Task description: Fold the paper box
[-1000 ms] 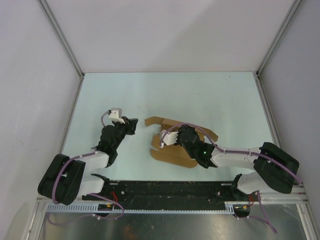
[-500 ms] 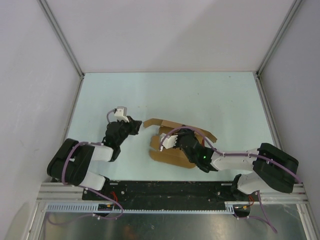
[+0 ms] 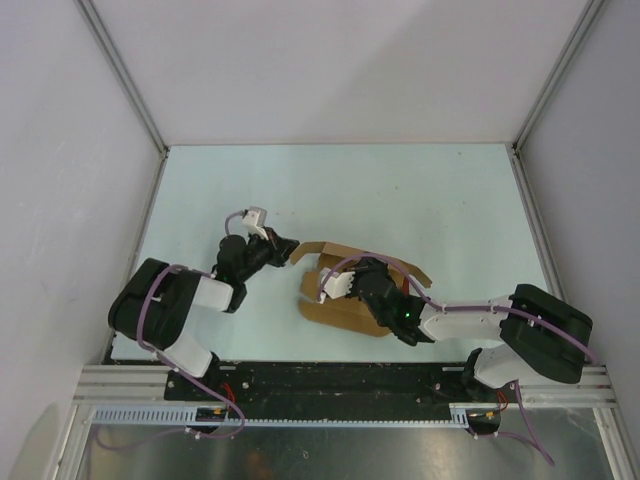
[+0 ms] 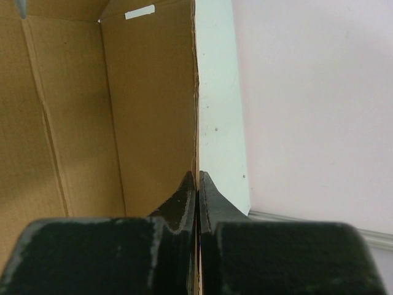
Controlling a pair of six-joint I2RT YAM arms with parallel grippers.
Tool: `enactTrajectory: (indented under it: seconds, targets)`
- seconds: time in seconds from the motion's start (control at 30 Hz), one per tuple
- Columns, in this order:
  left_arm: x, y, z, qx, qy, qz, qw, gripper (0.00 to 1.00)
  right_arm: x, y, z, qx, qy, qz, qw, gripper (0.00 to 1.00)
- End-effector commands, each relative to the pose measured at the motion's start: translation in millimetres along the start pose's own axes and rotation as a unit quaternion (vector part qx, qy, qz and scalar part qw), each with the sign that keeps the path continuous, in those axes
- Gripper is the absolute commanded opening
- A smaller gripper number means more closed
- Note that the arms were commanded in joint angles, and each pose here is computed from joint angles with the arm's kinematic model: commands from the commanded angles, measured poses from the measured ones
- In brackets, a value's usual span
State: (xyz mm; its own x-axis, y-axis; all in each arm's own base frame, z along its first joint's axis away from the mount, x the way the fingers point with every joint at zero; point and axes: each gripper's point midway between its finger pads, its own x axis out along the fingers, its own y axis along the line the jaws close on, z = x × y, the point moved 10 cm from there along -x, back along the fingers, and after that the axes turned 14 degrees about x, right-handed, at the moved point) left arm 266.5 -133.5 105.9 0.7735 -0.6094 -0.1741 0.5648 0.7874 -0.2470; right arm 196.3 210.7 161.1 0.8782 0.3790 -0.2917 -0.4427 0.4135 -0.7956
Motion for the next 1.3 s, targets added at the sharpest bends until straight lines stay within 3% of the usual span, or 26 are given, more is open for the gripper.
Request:
enactTrajectory:
  seconds: [0.0, 0.67, 1.27]
  targets:
    - [2.7, -8.5, 7.0, 0.018, -0.025, -0.071, 0.997, 0.08, 1.1, -1.1, 4.3, 0.031, -0.018, -0.013, 0.999, 0.0]
    - [-9.5, -13.8, -16.4, 0.012, 0.009, -0.094, 0.995, 0.09, 10.8, -4.8, -5.6, 0.058, -0.007, -0.019, 0.998, 0.0]
    - [1.8, -28.8, 1.4, 0.03, -0.01, -0.16, 0.987, 0.09, 20.6, 0.7, -6.0, 0.064, 0.003, -0.022, 0.998, 0.0]
